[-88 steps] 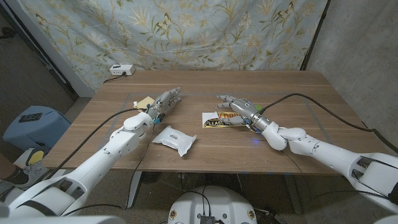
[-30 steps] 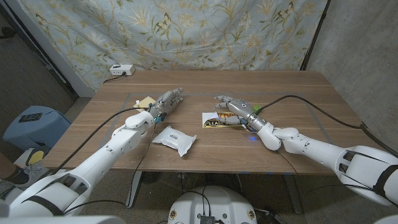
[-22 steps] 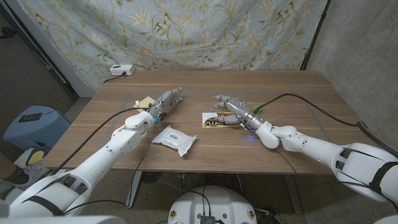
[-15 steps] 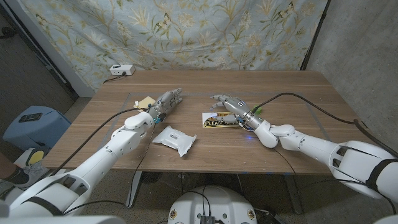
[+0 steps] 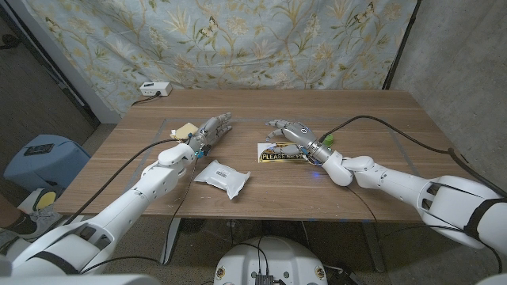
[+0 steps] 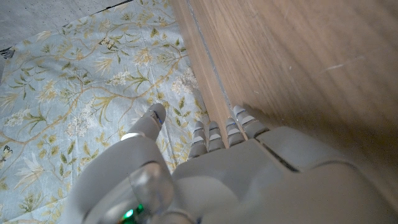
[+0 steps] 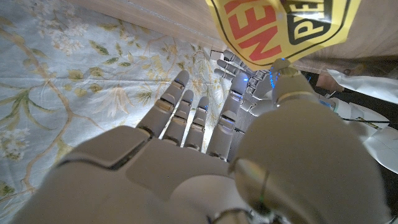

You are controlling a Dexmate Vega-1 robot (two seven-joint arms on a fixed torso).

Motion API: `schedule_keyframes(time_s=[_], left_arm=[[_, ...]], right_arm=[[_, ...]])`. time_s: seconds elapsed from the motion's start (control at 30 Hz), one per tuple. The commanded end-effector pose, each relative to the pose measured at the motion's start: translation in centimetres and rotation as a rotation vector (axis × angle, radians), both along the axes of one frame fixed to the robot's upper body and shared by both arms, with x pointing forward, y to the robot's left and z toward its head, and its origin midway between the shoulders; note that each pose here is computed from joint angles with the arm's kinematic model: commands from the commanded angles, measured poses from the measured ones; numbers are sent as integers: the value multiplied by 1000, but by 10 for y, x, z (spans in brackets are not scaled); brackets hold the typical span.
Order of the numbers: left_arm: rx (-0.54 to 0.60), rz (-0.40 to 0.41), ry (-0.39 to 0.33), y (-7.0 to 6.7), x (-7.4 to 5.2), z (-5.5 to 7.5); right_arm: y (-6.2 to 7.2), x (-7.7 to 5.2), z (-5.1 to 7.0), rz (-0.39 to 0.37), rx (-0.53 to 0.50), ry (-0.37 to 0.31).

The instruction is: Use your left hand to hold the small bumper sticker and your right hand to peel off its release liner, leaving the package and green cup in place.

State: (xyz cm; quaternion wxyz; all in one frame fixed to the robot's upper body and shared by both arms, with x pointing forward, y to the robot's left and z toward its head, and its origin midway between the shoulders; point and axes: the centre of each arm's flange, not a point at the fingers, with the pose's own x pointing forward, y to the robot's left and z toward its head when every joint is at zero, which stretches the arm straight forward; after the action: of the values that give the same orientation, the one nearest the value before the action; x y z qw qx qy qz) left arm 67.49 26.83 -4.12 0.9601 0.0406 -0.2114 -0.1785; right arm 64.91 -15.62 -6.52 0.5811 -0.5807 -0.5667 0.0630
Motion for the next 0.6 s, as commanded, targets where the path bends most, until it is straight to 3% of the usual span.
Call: schedule_keyframes(time_s=[0.03,0.6], left_arm=[[5,-16,6,-4,-2,-4],[20,-19,8,-8,-9,-7]], right_arm=[[-1,-2,-1,16,-6,-18],[1,5,-7,25,10,-4]])
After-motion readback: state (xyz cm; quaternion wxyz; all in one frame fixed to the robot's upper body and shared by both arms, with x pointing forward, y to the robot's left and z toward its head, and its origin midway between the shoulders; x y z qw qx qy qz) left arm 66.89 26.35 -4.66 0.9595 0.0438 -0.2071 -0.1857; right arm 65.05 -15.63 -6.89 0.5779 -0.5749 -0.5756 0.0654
